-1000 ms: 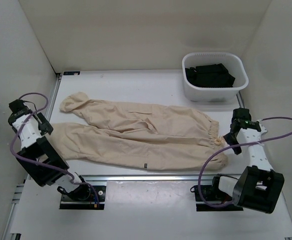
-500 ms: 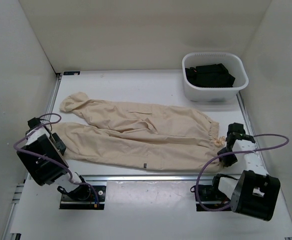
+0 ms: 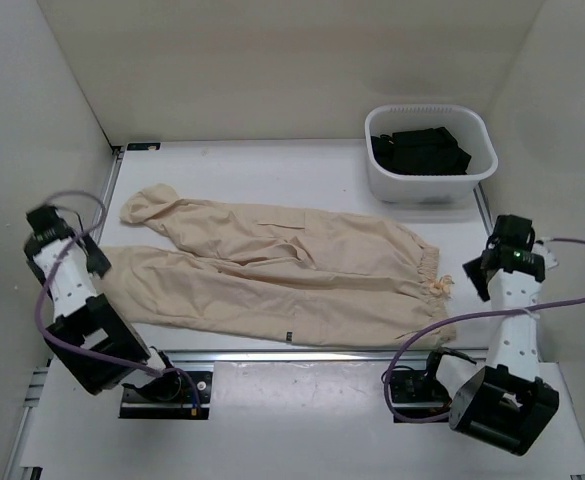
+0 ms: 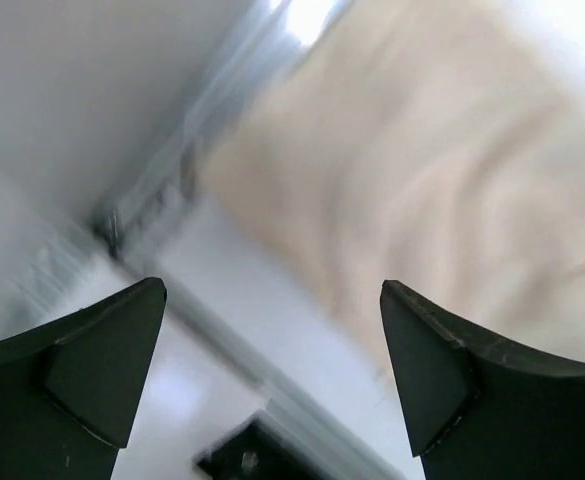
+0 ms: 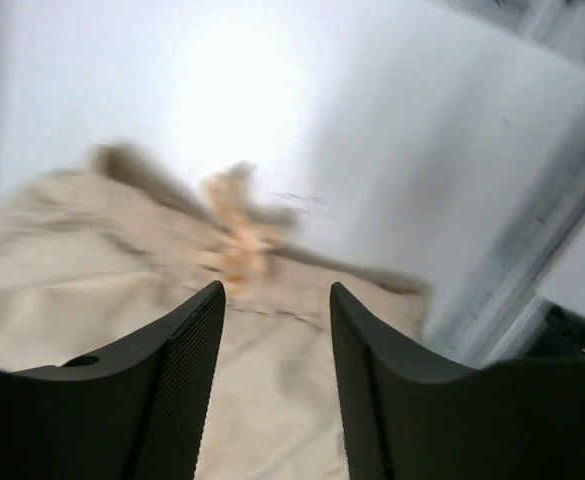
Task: Fold and stack the trousers
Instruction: Flatten the trousers out, then fold the trousers
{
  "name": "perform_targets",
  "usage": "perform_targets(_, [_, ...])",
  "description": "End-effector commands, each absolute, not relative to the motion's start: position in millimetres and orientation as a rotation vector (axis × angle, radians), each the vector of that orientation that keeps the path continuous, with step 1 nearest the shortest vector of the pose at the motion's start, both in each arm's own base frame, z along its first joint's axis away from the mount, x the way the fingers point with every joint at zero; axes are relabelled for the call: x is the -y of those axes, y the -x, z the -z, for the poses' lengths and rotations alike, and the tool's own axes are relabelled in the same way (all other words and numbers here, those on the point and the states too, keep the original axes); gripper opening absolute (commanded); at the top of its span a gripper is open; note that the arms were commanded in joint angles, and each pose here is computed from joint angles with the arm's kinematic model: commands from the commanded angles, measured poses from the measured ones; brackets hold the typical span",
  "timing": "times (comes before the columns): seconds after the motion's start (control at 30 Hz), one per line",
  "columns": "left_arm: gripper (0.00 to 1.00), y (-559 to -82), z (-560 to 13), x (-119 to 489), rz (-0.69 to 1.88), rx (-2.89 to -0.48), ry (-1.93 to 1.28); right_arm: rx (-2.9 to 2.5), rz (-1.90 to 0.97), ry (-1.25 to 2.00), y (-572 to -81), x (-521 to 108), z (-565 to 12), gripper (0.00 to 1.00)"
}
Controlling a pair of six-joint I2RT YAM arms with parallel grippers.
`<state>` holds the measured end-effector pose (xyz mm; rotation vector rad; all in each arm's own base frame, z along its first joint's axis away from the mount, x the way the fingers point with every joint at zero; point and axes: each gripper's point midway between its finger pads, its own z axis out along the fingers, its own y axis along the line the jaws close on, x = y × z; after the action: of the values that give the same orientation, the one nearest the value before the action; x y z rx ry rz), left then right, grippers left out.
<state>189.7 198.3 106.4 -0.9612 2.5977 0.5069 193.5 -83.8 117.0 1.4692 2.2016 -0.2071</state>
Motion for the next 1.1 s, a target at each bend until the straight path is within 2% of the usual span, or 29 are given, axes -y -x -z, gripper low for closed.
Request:
perform_targets(0.0, [1.00, -269, -180, -186, -0.318, -2.507, 0.752, -2.147, 0.101, -1.390, -232, 87, -155, 0.52])
perform_targets(0.03, [1.00, -282, -178, -181, -0.299, -2.542, 0.712, -2.168, 0.062, -1.405, -244, 85, -150, 0.54])
perform_targets(0.07, [1.00, -296, -152, -171, -0.235, -2.658, 0.683, -2.138, 0.006, -1.430, -258, 83, -154, 0.57])
perform_targets(0.13, [1.00, -338, -151, -150, -0.110, -2.680, 0.568, -2.140, -0.103, -1.455, -288, 76, -144, 0.57])
perform_targets(0.17, [1.00, -357, -124, -141, -0.053, -2.753, 0.537, -2.121, -0.149, -1.486, -299, 71, -141, 0.57])
perform_targets(0.2, [1.00, -383, -131, -139, 0.002, -2.713, 0.502, -2.096, -0.187, -1.478, -318, 71, -136, 0.57])
perform_targets(0.3, [1.00, -432, -108, -140, 0.041, -2.722, 0.458, -2.046, -0.179, -1.496, -339, 69, -130, 0.56])
perform_targets(0.4, [1.00, -465, -81, -145, 0.062, -2.730, 0.442, -2.075, -0.122, -1.494, -353, 70, -104, 0.56])
perform_targets(0.5, [1.00, -469, -51, -132, 0.030, -2.801, 0.405, -2.129, -0.080, -1.502, -362, 68, -88, 0.56])
perform_targets(0.67, [0.99, -437, -2, -117, -0.078, -2.942, 0.372, -2.168, -0.048, -1.528, -362, 66, -64, 0.57])
perform_targets(0.7, [0.91, -436, 2, -116, -0.078, -2.945, 0.372, -2.175, -0.044, -1.532, -361, 66, -60, 0.57])
perform_targets(0.73, [0.62, -429, 8, -113, -0.060, -2.969, 0.373, -2.188, -0.039, -1.510, -364, 60, -58, 0.58])
perform_targets(0.8, [0.18, -426, 1, -112, -0.061, -2.962, 0.372, -2.202, -0.030, -1.479, -377, 54, -59, 0.60])
perform_targets(0.83, [0.14, -421, 1, -111, -0.060, -2.969, 0.373, -2.207, -0.035, -1.467, -381, 51, -59, 0.60])
perform_targets(0.93, [0.14, -417, -15, -110, -0.065, -2.939, 0.370, -2.228, -0.008, -1.465, -389, 38, -59, 0.65])
perform_targets(1.07, [0.14, -407, -28, -115, -0.131, -2.921, 0.375, -2.283, 0.051, -1.522, -373, 32, -49, 0.78])
